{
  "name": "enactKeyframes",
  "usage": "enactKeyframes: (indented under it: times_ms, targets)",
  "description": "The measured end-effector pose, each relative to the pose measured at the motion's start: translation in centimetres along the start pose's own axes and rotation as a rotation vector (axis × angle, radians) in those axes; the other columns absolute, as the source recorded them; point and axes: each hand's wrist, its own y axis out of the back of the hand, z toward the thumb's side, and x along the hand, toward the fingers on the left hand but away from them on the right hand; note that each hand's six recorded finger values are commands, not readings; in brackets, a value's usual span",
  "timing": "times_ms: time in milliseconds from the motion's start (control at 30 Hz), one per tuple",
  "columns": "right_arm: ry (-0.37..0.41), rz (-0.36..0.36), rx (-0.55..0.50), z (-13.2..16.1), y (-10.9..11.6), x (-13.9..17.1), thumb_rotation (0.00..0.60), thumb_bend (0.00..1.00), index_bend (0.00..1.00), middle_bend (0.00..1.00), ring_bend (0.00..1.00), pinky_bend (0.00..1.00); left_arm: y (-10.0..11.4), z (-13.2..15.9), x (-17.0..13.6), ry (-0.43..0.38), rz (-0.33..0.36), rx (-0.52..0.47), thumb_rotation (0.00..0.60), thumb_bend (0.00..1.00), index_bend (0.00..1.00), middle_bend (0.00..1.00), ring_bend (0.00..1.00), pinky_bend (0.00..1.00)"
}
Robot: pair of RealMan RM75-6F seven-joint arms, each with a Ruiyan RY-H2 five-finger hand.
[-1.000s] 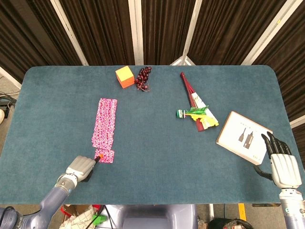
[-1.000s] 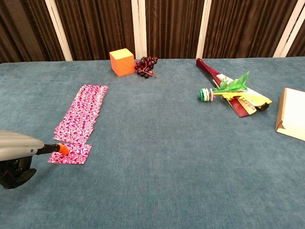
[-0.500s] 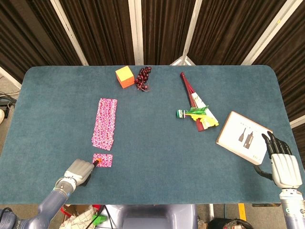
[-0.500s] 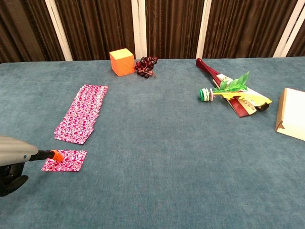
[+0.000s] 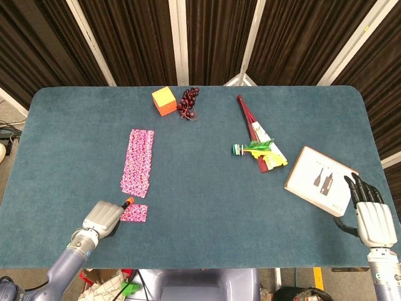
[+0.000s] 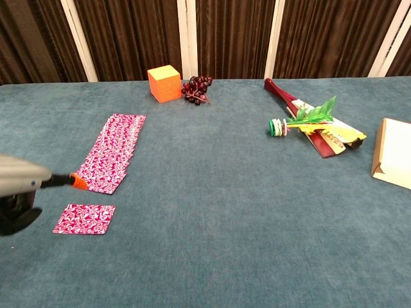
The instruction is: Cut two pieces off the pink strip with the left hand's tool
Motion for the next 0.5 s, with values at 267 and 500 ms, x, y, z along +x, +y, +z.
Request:
enactKeyframes:
  times_ms: [267,500]
  targets:
    - [-0.004,0.002,0.003,0.0,0.0,0.0,0.6,0.22,0.01,0.0,0.13,0.15,1.5,-2.2,1.7,0.033,0.082,-0.038,0.6,0.9,0.0,0.93,0.82,0.79]
    - [-0.013,0.006,0.006,-0.2,-0.1,-0.1,0.6,0.22,0.01,0.0,0.13,0.15,1.6,-3.8,3.9,0.098,0.004,-0.022,0.6,0.9,0.0,0.93,0.82,0.79]
